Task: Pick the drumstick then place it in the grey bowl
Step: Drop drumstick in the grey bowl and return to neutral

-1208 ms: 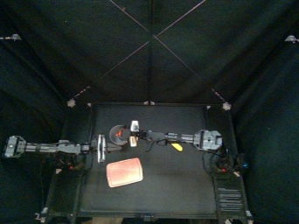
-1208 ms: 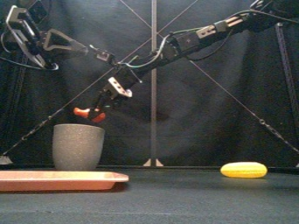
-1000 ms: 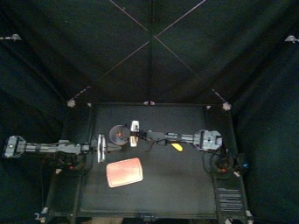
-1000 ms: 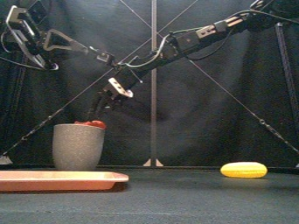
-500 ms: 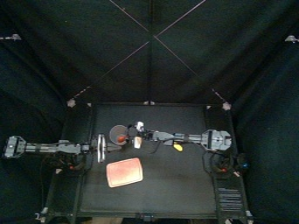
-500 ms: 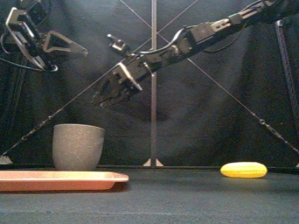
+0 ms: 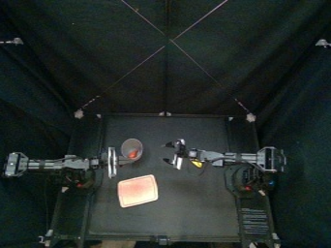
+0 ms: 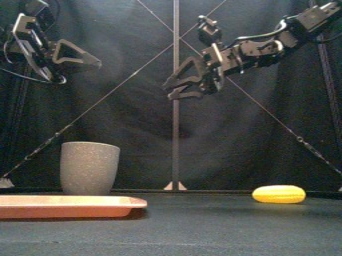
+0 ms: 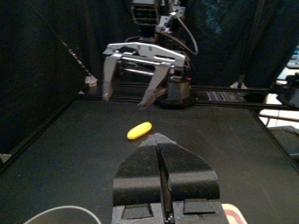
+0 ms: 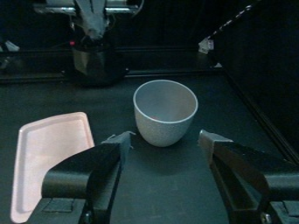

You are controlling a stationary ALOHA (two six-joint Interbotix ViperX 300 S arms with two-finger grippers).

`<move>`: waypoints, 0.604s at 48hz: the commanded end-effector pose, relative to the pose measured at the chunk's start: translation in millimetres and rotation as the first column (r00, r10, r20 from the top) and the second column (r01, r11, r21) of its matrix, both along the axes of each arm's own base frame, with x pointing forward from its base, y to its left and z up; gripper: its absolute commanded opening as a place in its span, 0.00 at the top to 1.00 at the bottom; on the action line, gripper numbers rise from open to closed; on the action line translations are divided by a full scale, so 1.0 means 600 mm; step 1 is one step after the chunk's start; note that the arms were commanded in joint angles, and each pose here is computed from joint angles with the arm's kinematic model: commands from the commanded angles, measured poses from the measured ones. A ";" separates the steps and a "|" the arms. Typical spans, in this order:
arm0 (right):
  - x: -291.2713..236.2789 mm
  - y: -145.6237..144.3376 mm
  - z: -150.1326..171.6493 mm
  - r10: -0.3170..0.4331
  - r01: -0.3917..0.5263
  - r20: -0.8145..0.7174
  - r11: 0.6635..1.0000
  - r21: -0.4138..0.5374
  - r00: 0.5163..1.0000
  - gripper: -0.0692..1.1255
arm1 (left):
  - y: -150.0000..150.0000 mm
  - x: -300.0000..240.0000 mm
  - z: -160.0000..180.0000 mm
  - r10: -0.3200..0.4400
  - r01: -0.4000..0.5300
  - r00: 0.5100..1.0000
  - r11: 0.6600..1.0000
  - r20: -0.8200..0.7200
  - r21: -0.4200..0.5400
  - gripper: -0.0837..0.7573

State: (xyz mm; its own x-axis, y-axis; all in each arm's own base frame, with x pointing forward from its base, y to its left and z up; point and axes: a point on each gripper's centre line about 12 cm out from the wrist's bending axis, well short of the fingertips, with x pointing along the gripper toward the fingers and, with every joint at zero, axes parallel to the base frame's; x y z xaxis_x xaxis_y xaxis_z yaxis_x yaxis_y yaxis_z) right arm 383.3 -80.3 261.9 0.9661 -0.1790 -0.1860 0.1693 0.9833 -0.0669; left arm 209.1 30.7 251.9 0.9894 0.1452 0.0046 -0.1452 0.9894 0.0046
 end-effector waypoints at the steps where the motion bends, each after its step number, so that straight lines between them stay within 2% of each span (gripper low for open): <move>1: -0.042 0.023 0.029 0.012 -0.014 0.097 1.000 0.014 0.995 0.14 | 0.012 0.001 0.008 0.034 -0.034 0.999 0.999 0.018 0.003 0.93; 10: -0.089 0.031 0.028 -0.015 0.005 0.182 0.998 0.056 0.983 0.14 | 0.022 -0.002 0.009 0.063 -0.063 0.998 0.998 0.020 0.003 0.93; 29: -0.127 0.045 0.021 -0.001 -0.008 0.196 0.999 0.049 0.981 0.14 | 0.036 -0.005 0.008 0.102 -0.102 0.995 0.995 0.018 0.006 0.93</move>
State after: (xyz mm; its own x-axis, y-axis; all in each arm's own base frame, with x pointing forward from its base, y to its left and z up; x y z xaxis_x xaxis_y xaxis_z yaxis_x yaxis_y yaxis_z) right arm 310.5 -55.2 260.4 0.9834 -0.1738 -0.0521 0.1749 0.9844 0.0173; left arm 204.6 51.3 250.9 0.9700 0.2430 0.0031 -0.2430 0.9700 0.0046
